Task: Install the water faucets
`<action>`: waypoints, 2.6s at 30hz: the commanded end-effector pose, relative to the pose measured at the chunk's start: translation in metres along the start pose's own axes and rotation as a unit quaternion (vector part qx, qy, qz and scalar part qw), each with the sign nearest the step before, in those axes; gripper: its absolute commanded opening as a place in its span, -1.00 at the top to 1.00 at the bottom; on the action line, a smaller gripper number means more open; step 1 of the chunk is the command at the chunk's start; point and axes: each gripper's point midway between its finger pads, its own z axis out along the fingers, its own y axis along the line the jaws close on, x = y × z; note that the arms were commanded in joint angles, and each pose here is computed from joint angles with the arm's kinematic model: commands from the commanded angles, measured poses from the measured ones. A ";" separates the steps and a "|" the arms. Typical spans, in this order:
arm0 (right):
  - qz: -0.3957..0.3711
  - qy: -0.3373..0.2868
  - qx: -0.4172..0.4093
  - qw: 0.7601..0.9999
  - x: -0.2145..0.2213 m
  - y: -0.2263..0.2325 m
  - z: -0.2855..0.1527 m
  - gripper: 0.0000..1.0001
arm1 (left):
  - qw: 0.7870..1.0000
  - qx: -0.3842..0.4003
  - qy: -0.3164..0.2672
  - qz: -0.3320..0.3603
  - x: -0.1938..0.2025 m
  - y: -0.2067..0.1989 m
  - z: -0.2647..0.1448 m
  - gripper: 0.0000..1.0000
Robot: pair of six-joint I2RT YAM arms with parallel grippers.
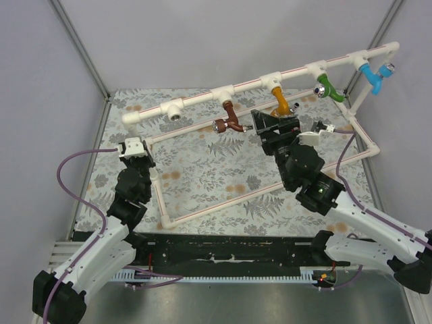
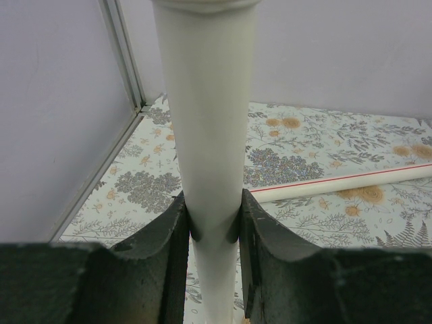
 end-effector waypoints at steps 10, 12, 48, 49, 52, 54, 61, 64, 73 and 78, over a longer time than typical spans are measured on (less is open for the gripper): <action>-0.636 0.041 -0.178 0.750 -0.011 0.064 -0.017 -0.84 | 0.999 0.027 0.004 0.023 0.004 -0.010 0.000 0.96; -0.703 0.043 -0.204 0.680 -0.004 0.067 -0.021 -0.85 | 0.999 0.026 0.005 0.025 0.005 -0.010 0.000 0.96; -0.581 -0.058 -0.145 0.799 0.047 0.055 0.038 0.61 | 0.999 0.019 -0.002 0.029 0.001 -0.006 0.000 0.96; -0.517 -0.067 -0.134 0.843 0.042 0.056 0.036 0.63 | 0.999 0.019 -0.002 0.028 0.001 -0.007 0.000 0.96; -0.246 -0.102 -0.057 0.962 0.023 0.041 0.035 0.55 | 0.999 0.019 -0.001 0.028 0.001 -0.006 0.000 0.96; -0.066 -0.126 0.003 0.990 0.011 0.020 0.035 0.59 | 0.999 0.019 -0.001 0.026 0.001 -0.007 0.000 0.96; 0.203 -0.064 0.058 0.975 0.030 -0.003 0.056 0.57 | 0.999 0.022 -0.005 0.022 -0.001 -0.007 -0.001 0.96; 0.170 -0.056 0.045 0.983 0.028 0.000 0.052 0.16 | 1.000 0.020 -0.005 0.022 -0.001 -0.006 -0.001 0.96; -0.030 -0.026 -0.044 0.998 0.008 0.027 0.021 -0.69 | 0.999 0.021 -0.004 0.025 0.000 -0.007 -0.001 0.96; -0.220 0.003 -0.096 0.971 0.005 0.034 0.003 -0.80 | 0.999 0.020 -0.003 0.027 0.001 -0.007 0.000 0.96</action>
